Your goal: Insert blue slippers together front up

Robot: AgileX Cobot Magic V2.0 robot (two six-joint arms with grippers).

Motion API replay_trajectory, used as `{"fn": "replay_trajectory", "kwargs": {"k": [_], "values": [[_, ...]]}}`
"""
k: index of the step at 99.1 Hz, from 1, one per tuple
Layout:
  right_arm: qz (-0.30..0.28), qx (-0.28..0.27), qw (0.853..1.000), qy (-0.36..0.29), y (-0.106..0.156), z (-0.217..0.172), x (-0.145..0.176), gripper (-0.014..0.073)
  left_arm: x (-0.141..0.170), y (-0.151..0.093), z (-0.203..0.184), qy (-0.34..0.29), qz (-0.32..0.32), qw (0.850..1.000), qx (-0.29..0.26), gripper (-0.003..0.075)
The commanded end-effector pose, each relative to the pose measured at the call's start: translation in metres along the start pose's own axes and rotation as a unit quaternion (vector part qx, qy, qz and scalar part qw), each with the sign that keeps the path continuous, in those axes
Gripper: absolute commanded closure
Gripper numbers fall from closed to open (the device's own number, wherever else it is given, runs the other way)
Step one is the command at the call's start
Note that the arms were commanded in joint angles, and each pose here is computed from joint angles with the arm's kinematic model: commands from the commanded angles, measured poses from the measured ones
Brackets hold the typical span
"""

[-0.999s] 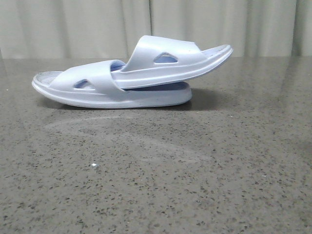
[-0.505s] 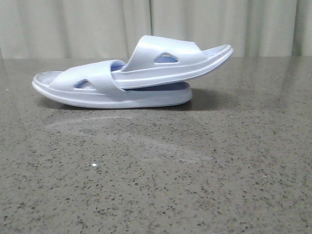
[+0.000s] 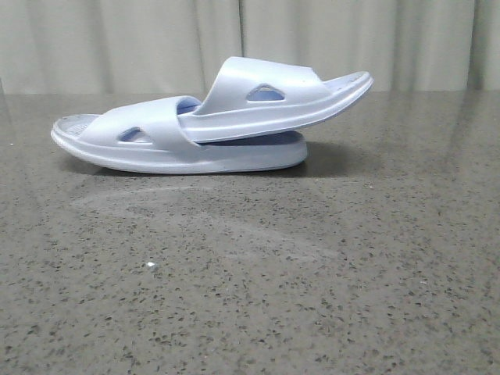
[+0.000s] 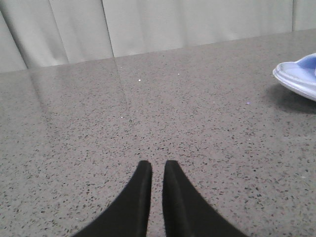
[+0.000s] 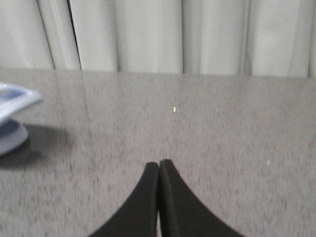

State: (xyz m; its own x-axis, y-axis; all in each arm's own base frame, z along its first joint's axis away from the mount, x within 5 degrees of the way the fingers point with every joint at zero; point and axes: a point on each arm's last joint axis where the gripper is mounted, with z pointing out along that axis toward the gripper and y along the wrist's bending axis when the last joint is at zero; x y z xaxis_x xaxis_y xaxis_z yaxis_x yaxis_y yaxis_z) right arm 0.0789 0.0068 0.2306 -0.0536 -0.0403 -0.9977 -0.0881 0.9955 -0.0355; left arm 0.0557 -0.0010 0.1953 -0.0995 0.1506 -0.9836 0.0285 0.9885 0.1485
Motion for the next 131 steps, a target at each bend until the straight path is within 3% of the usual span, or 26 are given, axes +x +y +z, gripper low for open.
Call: {"fn": "replay_trajectory", "kwargs": {"k": [1,16,34,55,131], "values": [[-0.003,0.001,0.999,-0.036,0.0,-0.006,0.006,0.0694,-0.005,0.001,-0.002,-0.046,-0.01,0.999,-0.008,0.0705],[-0.003,0.002,0.999,-0.046,0.001,-0.015,0.029,0.0694,-0.005,0.001,-0.002,-0.046,-0.01,0.999,-0.008,0.0705],[-0.004,0.009,1.0,0.008,0.0,-0.021,0.042,0.0694,-0.005,0.001,-0.002,-0.045,-0.01,0.999,-0.008,0.0705],[-0.004,0.01,1.0,-0.019,0.0,-0.022,0.037,0.0694,-0.005,0.001,-0.002,-0.045,-0.011,0.999,-0.008,0.0705],[-0.003,0.009,1.0,-0.02,0.0,-0.022,0.037,0.0694,-0.005,0.001,-0.002,-0.045,-0.011,0.999,-0.008,0.0705]]}}
